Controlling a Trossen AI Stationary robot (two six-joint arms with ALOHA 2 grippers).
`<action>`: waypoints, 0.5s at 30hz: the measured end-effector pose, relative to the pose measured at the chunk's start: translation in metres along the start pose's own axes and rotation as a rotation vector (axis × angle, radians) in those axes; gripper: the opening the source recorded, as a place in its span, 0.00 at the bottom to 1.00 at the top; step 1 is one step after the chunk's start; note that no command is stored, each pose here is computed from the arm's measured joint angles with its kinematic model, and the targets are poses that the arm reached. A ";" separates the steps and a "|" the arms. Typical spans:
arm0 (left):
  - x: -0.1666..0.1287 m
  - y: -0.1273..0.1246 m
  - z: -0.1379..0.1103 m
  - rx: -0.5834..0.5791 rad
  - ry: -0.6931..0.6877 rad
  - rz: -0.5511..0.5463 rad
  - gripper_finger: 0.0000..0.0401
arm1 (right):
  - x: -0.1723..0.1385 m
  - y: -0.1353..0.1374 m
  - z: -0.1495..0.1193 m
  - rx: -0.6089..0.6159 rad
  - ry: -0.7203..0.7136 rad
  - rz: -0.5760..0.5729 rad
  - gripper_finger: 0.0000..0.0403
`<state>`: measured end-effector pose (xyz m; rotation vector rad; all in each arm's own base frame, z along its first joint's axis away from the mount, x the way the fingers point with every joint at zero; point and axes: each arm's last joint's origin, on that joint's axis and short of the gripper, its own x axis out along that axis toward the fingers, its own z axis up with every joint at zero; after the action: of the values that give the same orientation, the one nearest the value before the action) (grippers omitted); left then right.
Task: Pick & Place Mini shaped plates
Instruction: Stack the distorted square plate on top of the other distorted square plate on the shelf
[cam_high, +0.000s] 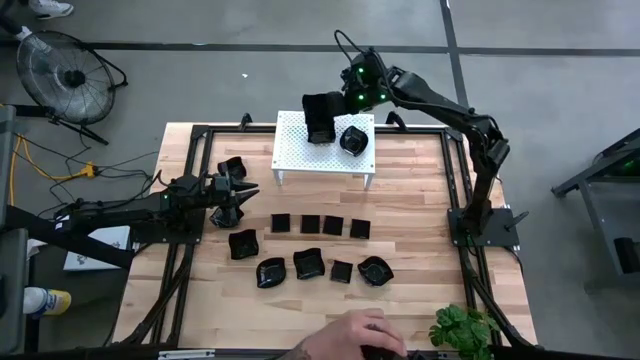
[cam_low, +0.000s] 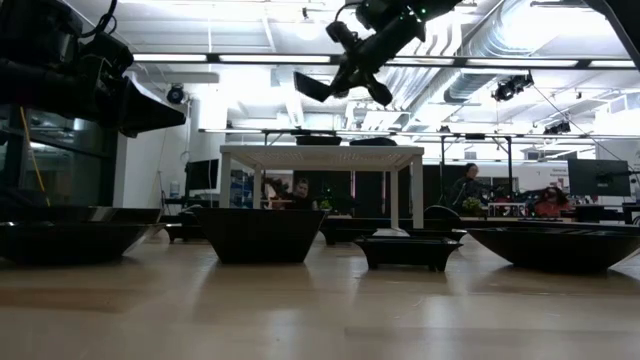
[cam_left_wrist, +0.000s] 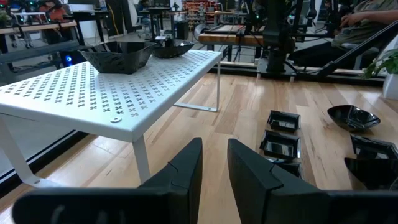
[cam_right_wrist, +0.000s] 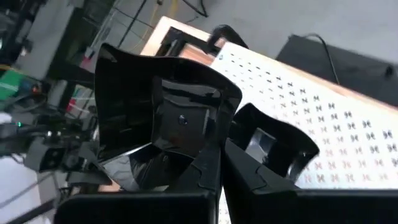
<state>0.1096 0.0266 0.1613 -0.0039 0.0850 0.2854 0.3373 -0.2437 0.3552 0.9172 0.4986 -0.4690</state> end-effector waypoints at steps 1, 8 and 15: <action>0.000 0.000 0.000 0.000 0.000 0.000 0.18 | 0.000 -0.002 -0.001 0.019 0.009 -0.006 0.01; 0.000 0.000 0.000 0.000 0.000 0.000 0.18 | 0.000 -0.012 -0.007 0.091 0.085 -0.065 0.01; 0.000 0.000 0.000 0.000 0.000 0.000 0.18 | 0.014 -0.016 -0.009 0.138 0.139 -0.023 0.01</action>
<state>0.1096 0.0266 0.1613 -0.0039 0.0849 0.2853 0.3368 -0.2471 0.3324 1.0827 0.6096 -0.4670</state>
